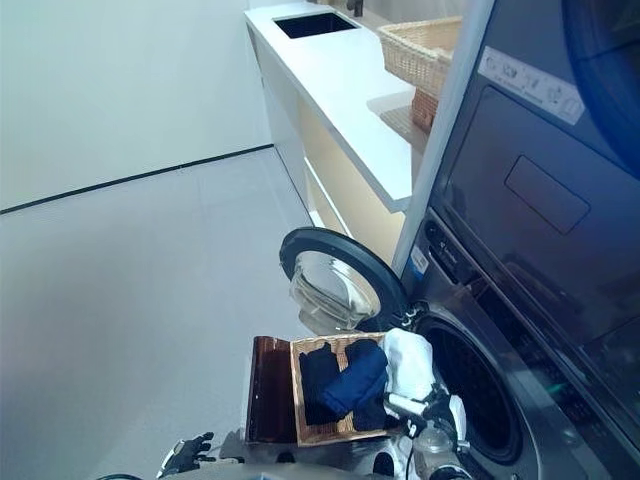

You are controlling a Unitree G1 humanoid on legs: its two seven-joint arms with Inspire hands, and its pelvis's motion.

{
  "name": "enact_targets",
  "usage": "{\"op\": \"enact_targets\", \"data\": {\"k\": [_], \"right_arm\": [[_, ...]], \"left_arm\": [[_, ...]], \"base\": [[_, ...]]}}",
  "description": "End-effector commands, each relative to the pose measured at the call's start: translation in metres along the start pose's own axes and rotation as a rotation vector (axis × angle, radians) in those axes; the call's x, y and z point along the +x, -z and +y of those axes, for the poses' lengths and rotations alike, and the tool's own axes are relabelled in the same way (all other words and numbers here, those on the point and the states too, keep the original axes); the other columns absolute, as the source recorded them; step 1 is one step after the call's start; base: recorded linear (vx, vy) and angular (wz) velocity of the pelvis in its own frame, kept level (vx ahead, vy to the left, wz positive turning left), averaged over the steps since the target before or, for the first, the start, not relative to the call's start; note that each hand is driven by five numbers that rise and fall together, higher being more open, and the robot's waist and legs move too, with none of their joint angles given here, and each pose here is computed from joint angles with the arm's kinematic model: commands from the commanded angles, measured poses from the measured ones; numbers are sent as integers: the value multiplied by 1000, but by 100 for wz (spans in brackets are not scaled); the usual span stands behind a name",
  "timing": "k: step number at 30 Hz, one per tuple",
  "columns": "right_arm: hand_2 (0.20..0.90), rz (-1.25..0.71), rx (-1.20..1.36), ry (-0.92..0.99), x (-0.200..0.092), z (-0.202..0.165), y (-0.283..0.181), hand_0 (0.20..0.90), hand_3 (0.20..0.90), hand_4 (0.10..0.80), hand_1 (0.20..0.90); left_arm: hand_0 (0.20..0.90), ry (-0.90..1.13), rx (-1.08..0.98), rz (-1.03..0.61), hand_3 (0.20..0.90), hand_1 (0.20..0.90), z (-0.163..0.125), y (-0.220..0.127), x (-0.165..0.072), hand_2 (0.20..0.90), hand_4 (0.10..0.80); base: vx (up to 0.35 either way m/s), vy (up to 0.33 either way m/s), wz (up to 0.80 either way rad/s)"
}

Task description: Pick up the clothes and place them into the washing machine

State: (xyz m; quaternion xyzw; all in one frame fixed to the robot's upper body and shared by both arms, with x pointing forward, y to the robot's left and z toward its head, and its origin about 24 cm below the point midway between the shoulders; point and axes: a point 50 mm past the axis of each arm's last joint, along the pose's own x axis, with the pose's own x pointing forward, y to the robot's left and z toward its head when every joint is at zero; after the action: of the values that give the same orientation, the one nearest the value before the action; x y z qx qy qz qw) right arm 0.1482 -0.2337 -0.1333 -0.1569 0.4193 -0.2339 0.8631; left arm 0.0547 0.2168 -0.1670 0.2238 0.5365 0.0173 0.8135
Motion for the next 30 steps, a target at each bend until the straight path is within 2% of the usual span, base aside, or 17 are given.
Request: {"op": "enact_targets", "data": {"k": [1, 8, 13, 23, 30], "right_arm": [[900, -167, 63, 73, 8, -13, -39, 900, 900, 800, 900], [900, -80, 10, 69, 11, -16, -20, 900, 900, 800, 900], [900, -76, -12, 105, 16, -26, -24, 900, 900, 800, 900], [900, -196, 8, 264, 34, -59, -84, 900, 900, 800, 900], [900, -244, 5, 289, 36, -59, -108, 900, 900, 800, 900]], "left_arm": [[900, -42, 6, -53, 900, 900, 3, -12, 3, 900, 800], [900, -46, -2, -67, 900, 900, 5, -19, 5, 900, 800], [900, -42, 13, -89, 900, 900, 4, -24, 6, 900, 800], [900, -72, -22, -175, 900, 900, 4, -48, 8, 900, 800], [900, -106, -80, -222, 900, 900, 7, -68, 11, 900, 800]], "base": [[31, -14, -5], [2, -10, -10], [-32, -2, -2], [-119, 27, 0], [-46, -3, 0]]}}
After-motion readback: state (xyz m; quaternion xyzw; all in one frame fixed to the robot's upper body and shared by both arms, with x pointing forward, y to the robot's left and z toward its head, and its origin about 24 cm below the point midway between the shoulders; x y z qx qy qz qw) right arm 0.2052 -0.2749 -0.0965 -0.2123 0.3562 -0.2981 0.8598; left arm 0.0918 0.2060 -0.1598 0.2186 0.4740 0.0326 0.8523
